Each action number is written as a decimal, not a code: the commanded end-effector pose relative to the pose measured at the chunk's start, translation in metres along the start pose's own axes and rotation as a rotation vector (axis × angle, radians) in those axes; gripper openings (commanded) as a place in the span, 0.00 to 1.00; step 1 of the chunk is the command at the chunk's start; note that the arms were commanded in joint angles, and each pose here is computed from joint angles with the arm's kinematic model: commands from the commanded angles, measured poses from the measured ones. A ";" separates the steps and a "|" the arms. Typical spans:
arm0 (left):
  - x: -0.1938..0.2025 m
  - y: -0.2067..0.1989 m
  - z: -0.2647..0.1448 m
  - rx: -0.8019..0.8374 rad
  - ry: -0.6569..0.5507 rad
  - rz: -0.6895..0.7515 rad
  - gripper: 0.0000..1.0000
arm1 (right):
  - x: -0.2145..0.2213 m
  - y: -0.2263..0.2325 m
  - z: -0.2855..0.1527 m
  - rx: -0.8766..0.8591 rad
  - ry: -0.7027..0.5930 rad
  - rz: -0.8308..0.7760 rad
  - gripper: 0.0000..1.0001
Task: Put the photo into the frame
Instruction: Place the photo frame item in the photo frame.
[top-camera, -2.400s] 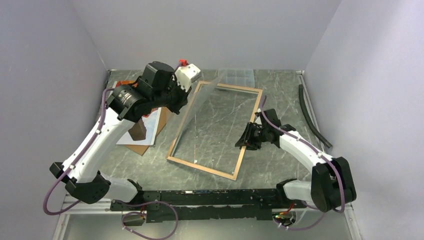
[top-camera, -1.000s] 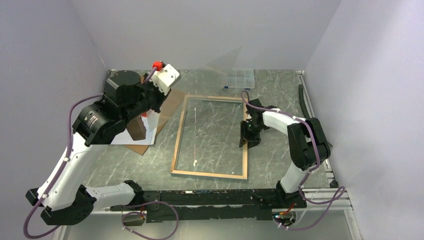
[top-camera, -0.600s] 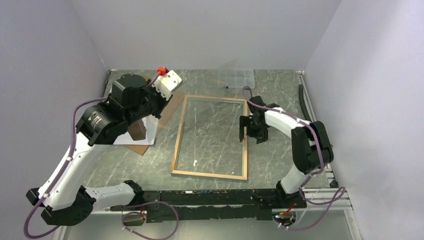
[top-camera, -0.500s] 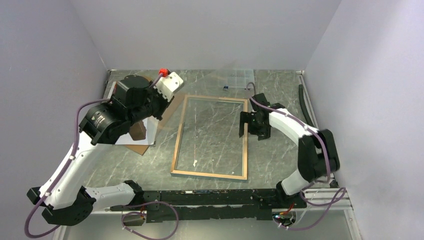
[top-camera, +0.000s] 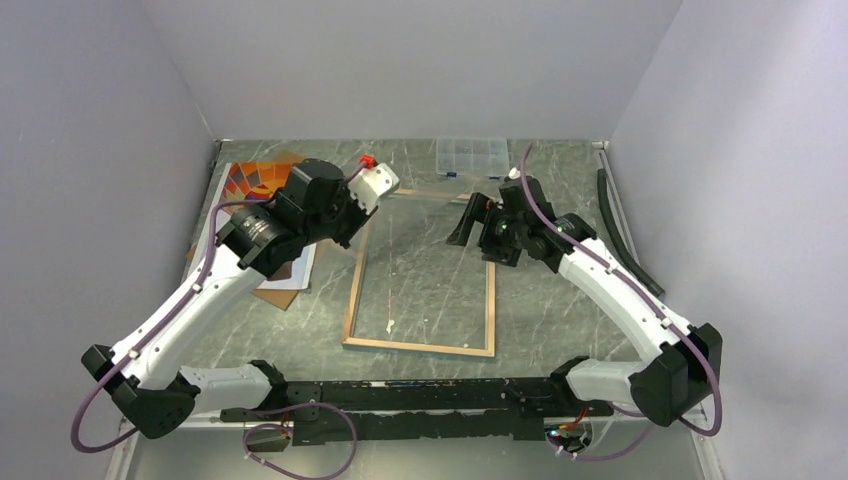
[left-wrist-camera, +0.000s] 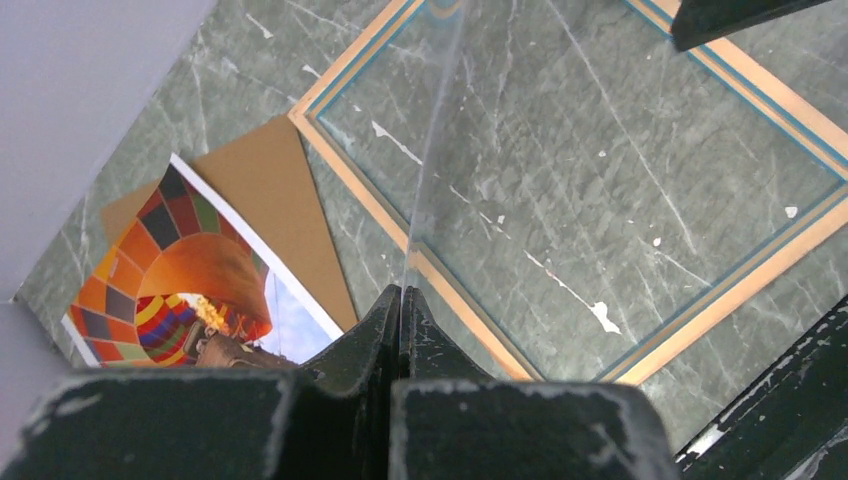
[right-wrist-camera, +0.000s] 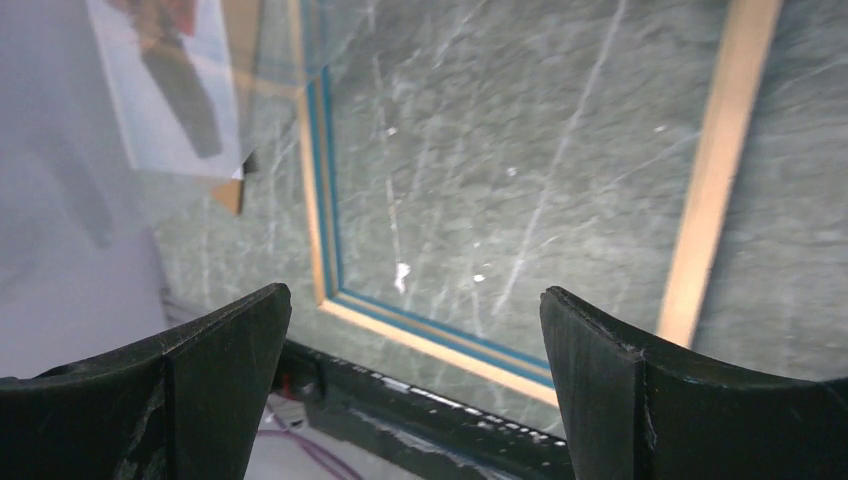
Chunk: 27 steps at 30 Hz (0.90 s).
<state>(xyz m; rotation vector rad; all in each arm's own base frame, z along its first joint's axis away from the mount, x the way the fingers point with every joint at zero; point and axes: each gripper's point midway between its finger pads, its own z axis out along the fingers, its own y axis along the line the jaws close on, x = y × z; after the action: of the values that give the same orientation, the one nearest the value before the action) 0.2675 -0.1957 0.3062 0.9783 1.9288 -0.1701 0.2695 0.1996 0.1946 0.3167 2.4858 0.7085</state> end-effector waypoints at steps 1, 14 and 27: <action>-0.011 -0.013 0.003 0.073 -0.030 -0.005 0.03 | -0.016 0.049 -0.020 -0.158 -0.059 0.137 1.00; 0.004 -0.092 0.017 0.280 0.088 -0.026 0.03 | -0.035 0.100 -0.038 -0.272 -0.165 0.275 1.00; -0.008 -0.118 0.013 0.352 0.062 -0.064 0.03 | 0.002 0.055 -0.018 -0.146 -0.128 0.354 0.84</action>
<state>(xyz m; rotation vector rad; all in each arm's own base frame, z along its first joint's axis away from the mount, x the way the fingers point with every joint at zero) 0.2011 -0.2729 0.2568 1.2007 2.0616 -0.4435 0.2643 0.2472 0.2360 0.6662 2.3039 0.9901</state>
